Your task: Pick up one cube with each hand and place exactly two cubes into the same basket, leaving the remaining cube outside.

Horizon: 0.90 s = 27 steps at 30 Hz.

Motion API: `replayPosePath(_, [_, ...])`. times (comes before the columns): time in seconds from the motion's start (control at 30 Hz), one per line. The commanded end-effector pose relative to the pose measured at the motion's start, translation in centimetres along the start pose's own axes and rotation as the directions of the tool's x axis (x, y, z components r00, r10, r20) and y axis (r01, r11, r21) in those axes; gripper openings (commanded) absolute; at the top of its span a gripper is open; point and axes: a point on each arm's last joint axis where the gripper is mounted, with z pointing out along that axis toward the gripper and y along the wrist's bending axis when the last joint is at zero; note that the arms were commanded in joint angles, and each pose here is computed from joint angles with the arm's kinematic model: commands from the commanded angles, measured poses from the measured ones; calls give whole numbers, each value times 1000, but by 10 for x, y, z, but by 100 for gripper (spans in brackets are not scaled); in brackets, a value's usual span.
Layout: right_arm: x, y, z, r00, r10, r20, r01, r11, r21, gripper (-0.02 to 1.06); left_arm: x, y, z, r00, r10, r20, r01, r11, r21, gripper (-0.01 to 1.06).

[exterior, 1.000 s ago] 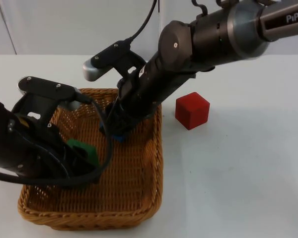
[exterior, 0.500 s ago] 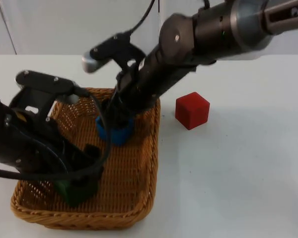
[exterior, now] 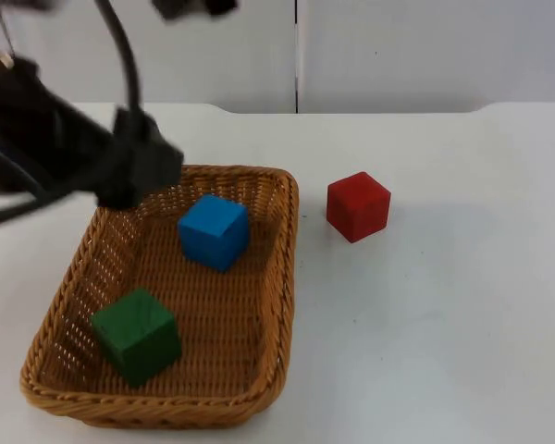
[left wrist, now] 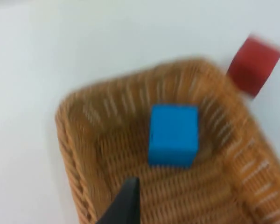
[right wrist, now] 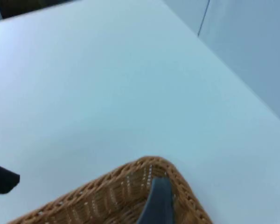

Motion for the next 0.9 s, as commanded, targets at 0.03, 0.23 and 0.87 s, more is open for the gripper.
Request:
replayPosePath(0.03, [-17,3,-29,1000,-12,27,13,1000,-11,67,-10,-1,-25,997,26,75,-27,1000,14,94])
replayPosePath(0.23, [-30,7,-64,1000,0,20,1,999,-40,67,-22,-4,-70,973,65,222,-71,997,23,94])
replayPosePath(0.87, [13,25,-111,995,91,-36,-92,995,-39,67,-10,-11,-133,960,65,271,-94,991,93,94])
